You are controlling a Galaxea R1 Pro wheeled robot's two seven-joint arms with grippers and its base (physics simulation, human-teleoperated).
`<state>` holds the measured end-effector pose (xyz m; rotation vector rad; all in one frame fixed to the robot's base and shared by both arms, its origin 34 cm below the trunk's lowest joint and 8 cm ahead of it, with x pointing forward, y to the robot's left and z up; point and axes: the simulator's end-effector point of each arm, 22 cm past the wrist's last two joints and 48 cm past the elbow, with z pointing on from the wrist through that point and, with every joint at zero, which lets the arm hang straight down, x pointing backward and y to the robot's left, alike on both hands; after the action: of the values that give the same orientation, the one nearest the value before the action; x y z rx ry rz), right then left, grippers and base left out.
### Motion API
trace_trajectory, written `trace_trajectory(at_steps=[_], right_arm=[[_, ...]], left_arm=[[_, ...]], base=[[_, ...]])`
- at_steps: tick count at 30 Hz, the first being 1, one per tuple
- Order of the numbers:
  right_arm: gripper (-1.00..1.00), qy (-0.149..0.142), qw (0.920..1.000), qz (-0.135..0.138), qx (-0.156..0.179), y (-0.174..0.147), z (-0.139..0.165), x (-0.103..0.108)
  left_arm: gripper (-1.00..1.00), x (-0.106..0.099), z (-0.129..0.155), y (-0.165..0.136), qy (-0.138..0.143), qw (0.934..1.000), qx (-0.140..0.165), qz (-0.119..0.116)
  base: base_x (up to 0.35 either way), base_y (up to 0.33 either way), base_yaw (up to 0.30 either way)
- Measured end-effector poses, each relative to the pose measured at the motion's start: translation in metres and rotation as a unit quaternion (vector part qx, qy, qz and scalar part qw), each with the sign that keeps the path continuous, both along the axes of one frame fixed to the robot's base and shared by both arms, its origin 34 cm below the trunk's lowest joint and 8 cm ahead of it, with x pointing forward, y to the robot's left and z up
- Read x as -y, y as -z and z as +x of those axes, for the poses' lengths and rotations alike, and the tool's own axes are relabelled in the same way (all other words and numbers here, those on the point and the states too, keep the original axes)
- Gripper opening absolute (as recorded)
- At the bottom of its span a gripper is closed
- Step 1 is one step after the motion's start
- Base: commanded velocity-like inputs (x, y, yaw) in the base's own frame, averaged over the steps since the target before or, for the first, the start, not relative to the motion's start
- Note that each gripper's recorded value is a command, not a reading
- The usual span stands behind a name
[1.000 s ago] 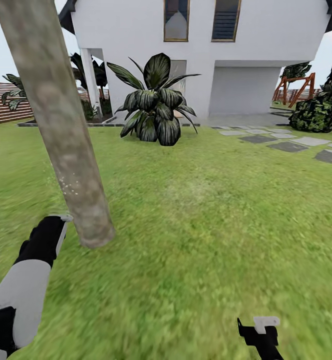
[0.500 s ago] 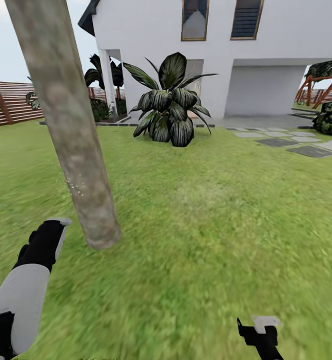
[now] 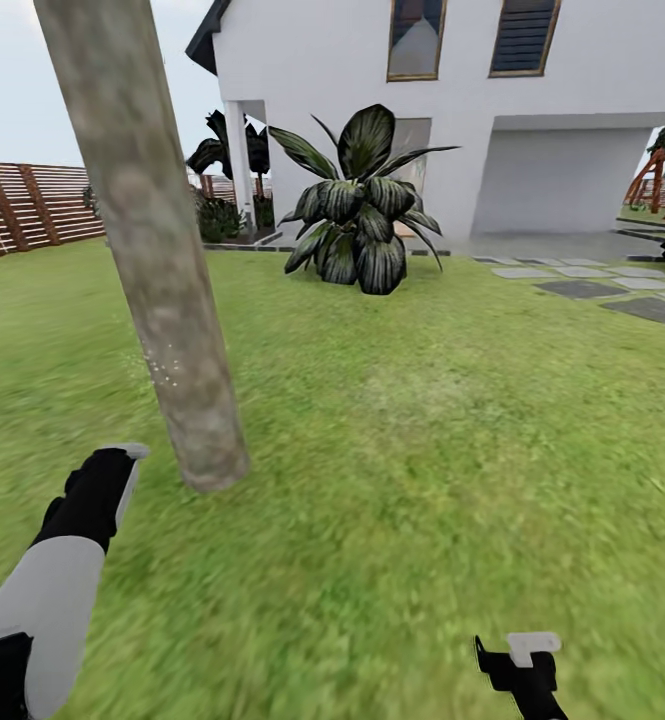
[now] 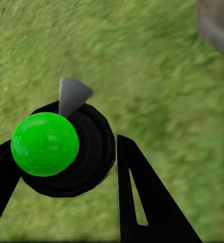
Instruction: In the garden, pick up the pesticide atomizer on the floor and spray pesticide onto both trees until each tree trunk is fully covered.
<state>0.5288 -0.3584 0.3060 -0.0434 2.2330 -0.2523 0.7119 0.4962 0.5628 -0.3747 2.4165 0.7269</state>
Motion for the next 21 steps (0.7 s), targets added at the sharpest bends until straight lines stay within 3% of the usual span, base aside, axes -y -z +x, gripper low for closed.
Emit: trace_trajectory(at_steps=[5,15,21], right_arm=[[1.0,0.0,1.0,0.0,0.0,-0.0002,-0.0001,0.0002],[1.0,0.0,1.0,-0.001,0.0,-0.0004,-0.0002,0.0011],[1.0,0.0,1.0,0.0,0.0,-0.0003,0.0004,0.0006]], left_arm=[[-1.0,-0.0017,-0.0009,-0.0003,-0.002,1.0,0.001,-0.001],[-1.0,-0.0006,-0.0004,-0.0005,-0.001,1.0,0.001,-0.001],[-1.0,-0.0043,-0.0042,0.0043,-0.003,1.0,-0.006,0.0]], base=[[0.157,-0.207,0.0],[0.303,-0.051,0.0],[0.054,-0.025,0.0]])
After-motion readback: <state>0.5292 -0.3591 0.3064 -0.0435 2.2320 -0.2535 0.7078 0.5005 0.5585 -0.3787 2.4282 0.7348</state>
